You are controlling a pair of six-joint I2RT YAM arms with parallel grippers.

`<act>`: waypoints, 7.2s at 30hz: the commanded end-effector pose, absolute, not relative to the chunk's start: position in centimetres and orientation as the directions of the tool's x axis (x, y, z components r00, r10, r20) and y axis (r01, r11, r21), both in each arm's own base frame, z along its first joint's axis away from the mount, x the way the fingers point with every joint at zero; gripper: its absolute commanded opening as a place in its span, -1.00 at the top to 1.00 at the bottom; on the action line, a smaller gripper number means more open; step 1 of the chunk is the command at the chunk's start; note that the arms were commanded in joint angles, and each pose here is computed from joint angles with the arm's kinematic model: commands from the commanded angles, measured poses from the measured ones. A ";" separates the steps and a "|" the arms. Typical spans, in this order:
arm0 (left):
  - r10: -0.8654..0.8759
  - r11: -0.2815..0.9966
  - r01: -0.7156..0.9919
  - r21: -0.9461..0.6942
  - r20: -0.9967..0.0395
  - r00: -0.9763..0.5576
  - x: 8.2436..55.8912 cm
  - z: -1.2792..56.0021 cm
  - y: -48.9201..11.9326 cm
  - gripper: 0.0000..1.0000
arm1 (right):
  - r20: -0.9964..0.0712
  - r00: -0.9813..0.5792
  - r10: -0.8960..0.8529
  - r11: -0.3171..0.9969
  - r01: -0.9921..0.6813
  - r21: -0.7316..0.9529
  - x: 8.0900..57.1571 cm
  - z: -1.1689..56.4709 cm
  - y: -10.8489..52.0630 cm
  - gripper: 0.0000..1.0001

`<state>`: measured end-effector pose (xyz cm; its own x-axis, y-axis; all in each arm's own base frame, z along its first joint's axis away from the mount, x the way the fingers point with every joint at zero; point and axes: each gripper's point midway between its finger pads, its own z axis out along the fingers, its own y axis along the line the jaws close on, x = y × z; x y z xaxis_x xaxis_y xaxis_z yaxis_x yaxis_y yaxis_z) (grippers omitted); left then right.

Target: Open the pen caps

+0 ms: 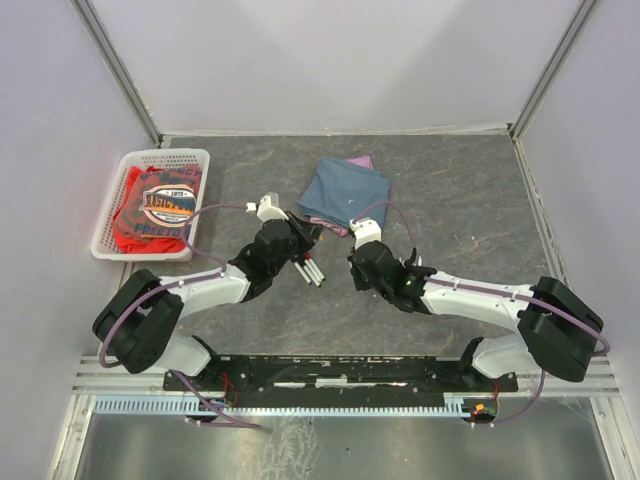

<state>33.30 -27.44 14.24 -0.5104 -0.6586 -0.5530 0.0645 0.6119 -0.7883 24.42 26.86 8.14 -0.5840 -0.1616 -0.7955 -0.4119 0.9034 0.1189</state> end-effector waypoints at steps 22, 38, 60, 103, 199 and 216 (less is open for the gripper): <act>-0.374 0.921 -0.107 -0.374 -0.779 -0.502 28.7 5.6 -16.3 0.80 | -0.727 -0.683 -0.070 0.995 -0.104 0.002 28.3 5.4 21.0 0.98; -0.368 0.924 -0.108 -0.367 -0.774 -0.515 28.5 5.1 -16.2 0.52 | -0.685 -0.726 -0.058 0.998 -0.031 -0.052 28.5 3.6 19.1 0.59; -0.370 0.925 -0.117 -0.362 -0.779 -0.507 28.6 5.0 -16.0 0.33 | -0.774 -0.624 -0.104 0.991 -0.128 -0.030 28.4 8.6 21.3 0.16; -0.434 0.884 -0.045 -0.466 -0.780 -0.450 28.0 8.0 -16.4 -0.13 | -0.696 -0.646 -0.313 0.862 -0.501 0.077 30.1 3.9 36.5 0.16; -0.674 0.509 0.053 -0.859 -0.436 -0.597 28.5 10.8 -24.0 0.26 | -0.764 -0.630 -0.140 0.706 -0.605 0.369 23.8 11.8 36.6 0.98; -0.671 0.489 0.083 -0.868 -0.435 -0.601 28.3 11.4 -23.7 0.94 | -0.759 -0.643 -0.102 0.696 -0.591 0.407 24.3 12.4 36.3 0.78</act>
<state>28.20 -23.67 10.11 -0.6127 -0.6528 -0.4455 0.0522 0.5290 -0.8470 23.65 35.81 9.71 -0.6667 -0.1758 -0.7243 -0.5801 0.7325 0.3562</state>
